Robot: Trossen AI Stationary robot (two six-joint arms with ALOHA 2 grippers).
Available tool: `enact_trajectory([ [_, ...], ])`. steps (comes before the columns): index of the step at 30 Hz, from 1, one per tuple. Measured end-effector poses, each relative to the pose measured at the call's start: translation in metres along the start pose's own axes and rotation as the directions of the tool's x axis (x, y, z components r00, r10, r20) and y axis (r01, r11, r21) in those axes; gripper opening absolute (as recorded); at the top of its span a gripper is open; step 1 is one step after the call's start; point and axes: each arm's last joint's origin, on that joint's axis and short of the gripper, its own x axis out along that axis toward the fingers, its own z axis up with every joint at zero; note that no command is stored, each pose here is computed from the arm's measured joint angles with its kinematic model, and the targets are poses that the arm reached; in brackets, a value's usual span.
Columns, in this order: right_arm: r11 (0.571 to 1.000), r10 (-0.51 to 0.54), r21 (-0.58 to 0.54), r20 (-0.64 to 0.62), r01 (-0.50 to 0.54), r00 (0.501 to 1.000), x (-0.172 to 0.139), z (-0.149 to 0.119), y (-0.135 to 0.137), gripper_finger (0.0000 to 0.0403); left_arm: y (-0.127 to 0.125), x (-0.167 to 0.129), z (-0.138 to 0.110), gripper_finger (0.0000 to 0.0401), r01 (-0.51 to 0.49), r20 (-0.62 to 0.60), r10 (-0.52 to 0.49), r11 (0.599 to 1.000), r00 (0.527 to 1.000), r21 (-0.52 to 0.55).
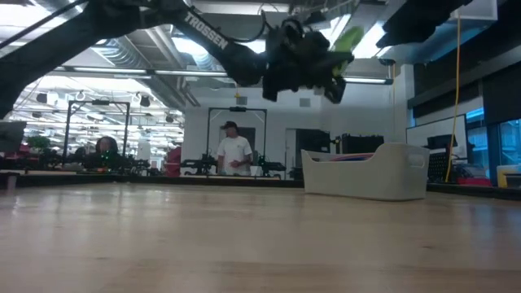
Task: Nest measuring cups in basket
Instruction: Stack the green measuring cup on top of the red measuring cup in the bin
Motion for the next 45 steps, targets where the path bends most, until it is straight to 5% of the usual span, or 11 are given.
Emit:
enact_trajectory([
  [12,0.998,-0.041,-0.046,0.169,0.049,0.985,-0.014,0.027,-0.004,0.0353,0.004,-0.004,-0.026,0.0003,-0.023,-0.080,0.000,0.958,0.997,-0.285],
  [22,0.996,-0.069,-0.036,0.182,0.077,0.981,-0.011,0.030,-0.004,0.0353,0.002,0.002,-0.032,0.0003,-0.028,-0.103,-0.009,0.936,0.995,-0.351],
  [34,0.971,-0.240,-0.023,-0.001,0.240,0.971,0.028,0.041,-0.013,0.0353,-0.001,0.014,-0.033,0.0003,-0.033,-0.113,-0.006,0.940,0.994,-0.340],
  [45,0.996,-0.091,-0.034,-0.261,0.085,0.961,0.050,0.056,-0.026,0.0314,-0.003,0.020,-0.034,0.0002,-0.025,-0.117,-0.016,0.940,0.993,-0.340],
])
